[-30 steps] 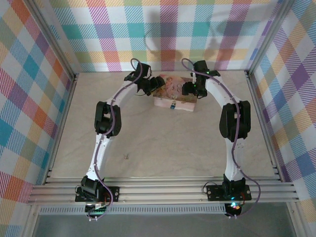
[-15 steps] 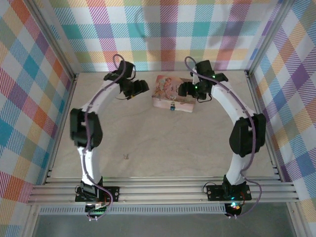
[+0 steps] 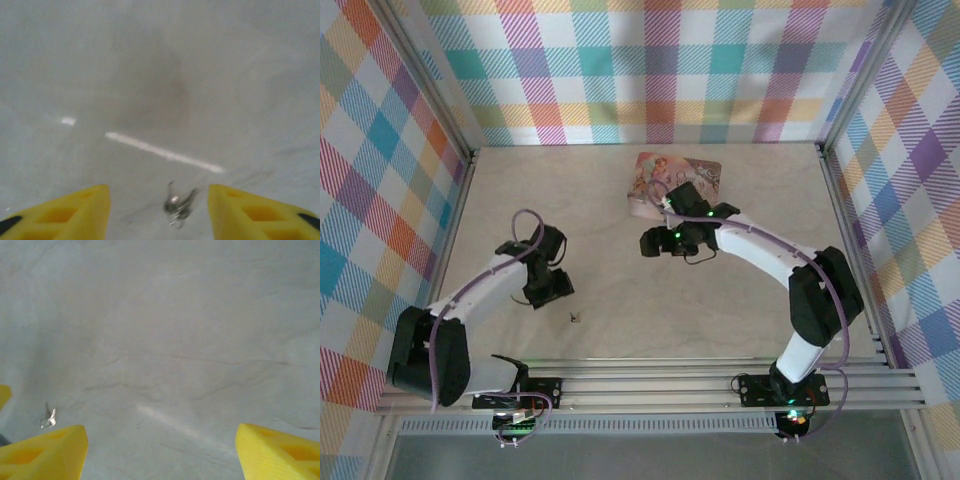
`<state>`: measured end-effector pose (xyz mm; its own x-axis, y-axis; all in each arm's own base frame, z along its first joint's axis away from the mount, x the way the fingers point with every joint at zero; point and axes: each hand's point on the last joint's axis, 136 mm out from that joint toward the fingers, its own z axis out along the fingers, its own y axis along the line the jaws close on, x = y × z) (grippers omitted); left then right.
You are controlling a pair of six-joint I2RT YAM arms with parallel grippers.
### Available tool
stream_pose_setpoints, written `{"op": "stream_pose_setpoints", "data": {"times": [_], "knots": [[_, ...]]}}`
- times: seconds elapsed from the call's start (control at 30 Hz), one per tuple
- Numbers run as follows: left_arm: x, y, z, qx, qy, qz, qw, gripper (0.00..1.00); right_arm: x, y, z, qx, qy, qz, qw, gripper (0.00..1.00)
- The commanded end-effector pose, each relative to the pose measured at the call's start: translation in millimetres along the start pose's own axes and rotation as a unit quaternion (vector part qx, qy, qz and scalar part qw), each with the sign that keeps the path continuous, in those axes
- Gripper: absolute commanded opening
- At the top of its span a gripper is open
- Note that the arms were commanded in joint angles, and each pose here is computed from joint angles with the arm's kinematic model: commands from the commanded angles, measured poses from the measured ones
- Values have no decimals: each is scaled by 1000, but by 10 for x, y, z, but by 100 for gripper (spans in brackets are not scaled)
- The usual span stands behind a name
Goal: Unlock the padlock with the key
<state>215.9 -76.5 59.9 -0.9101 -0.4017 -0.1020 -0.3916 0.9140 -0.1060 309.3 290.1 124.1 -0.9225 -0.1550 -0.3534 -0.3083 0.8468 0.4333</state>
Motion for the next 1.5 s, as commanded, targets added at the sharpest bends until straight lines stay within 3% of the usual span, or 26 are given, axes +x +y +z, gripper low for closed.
{"op": "stream_pose_setpoints", "data": {"times": [0.0,0.13,0.4,0.83,0.97,1.1,1.3,1.47], "knots": [[218,25,-41,10,6,-34,999,43,32,135,25,-23,-9,-1,1000,77],[385,-16,-20,33,12,-62,997,33,181,134,97,-23,6,0,1000,77],[517,-124,128,41,17,-93,995,36,414,31,147,-17,22,15,1000,78],[592,-122,464,10,41,-97,994,27,554,-99,141,-1,22,22,1000,78],[603,-99,482,6,41,-87,995,16,540,-87,153,-4,21,26,999,78],[526,-170,422,24,23,-59,998,0,516,-68,119,-10,16,31,999,78],[157,-601,150,78,-36,48,995,0,354,-150,-138,-31,-3,72,997,78],[-149,-1380,-148,175,-57,162,970,0,146,-279,-576,-53,-51,120,990,77]]}}
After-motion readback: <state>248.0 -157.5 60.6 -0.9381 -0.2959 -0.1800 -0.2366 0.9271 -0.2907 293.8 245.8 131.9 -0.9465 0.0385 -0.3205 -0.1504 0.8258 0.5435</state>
